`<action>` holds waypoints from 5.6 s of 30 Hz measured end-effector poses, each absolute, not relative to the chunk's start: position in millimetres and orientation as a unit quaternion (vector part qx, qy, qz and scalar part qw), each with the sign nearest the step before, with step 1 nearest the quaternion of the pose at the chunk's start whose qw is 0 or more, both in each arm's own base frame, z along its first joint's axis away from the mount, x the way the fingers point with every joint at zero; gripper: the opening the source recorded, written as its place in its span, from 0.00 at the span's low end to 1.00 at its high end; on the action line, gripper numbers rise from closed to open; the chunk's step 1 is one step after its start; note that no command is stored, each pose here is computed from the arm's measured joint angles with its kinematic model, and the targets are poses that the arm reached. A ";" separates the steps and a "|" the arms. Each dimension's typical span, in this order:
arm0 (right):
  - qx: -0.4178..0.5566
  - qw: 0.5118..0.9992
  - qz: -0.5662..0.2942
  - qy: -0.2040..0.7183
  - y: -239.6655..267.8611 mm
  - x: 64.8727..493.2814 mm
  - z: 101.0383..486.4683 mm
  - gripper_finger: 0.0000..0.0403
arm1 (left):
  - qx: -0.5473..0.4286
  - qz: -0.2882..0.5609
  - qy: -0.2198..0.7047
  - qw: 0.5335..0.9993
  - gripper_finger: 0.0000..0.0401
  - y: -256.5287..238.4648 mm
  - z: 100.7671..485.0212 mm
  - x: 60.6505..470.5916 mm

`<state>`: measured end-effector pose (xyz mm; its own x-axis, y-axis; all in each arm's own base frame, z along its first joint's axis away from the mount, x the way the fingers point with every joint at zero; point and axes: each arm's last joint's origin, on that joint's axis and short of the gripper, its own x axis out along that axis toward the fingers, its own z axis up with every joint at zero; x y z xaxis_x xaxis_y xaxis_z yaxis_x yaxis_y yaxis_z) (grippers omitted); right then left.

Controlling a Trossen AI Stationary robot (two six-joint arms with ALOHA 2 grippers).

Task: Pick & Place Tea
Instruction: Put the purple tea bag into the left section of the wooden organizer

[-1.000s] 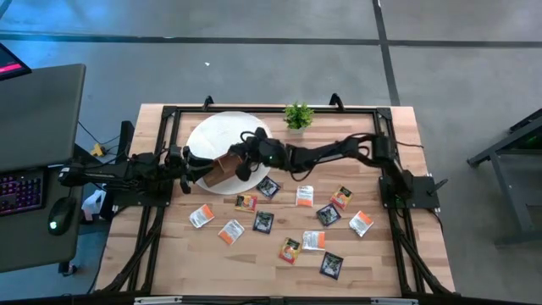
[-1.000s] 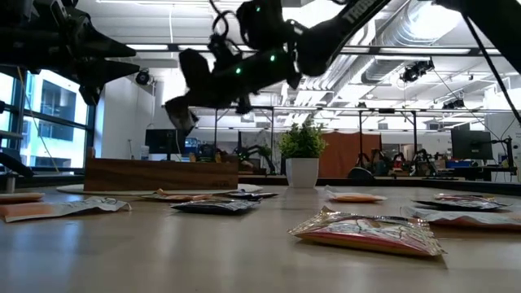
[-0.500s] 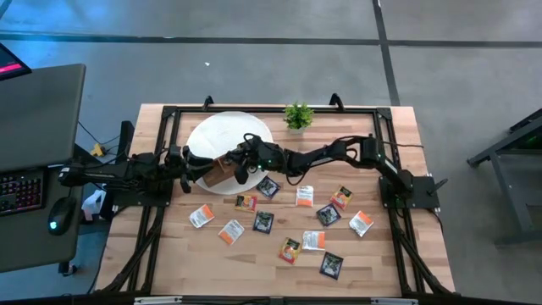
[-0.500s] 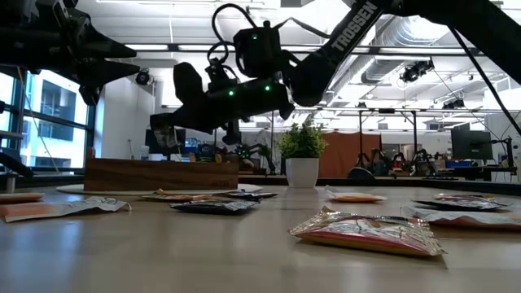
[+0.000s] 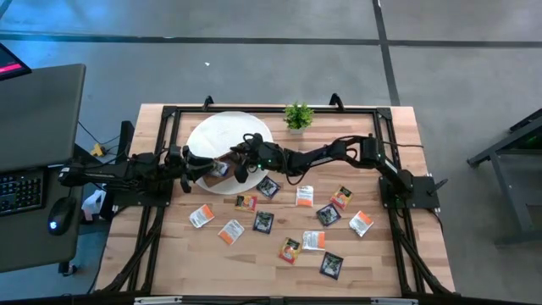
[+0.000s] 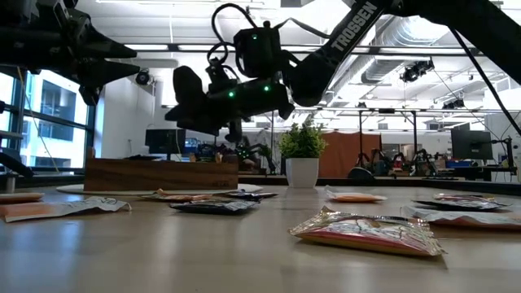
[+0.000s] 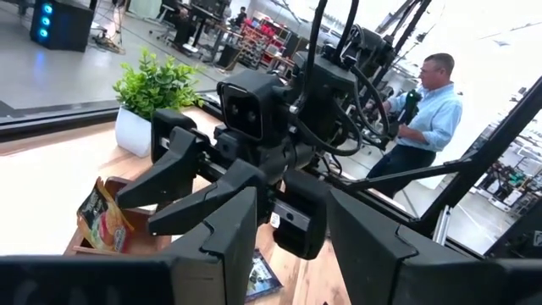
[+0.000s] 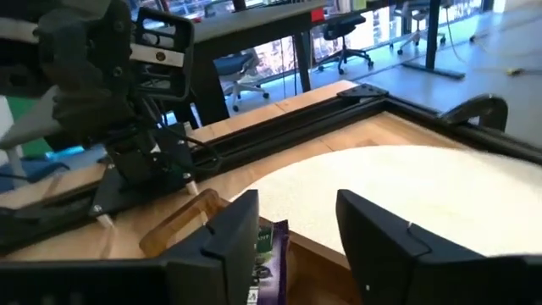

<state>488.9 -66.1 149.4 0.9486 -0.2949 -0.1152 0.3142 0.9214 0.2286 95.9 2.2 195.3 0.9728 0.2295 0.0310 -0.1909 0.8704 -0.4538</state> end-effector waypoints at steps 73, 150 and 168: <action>0.047 0.982 -0.090 0.157 -66.6 486.8 115.4 0.00 | -0.322 0.402 0.343 0.786 0.36 53.5 187.9 152.2; -0.175 0.883 0.018 0.436 15.0 424.2 192.4 0.31 | -0.162 0.218 0.455 0.848 0.26 59.6 238.6 175.9; -0.035 0.868 0.147 0.472 31.9 424.8 164.0 0.45 | -0.133 0.119 0.384 0.906 0.31 20.6 249.6 198.9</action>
<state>424.8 31.9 164.0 0.5105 0.2231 -0.8304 -0.2890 0.9541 0.0786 198.9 20.6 249.6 0.6766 0.1129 -0.7277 -0.3171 0.9365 -0.1495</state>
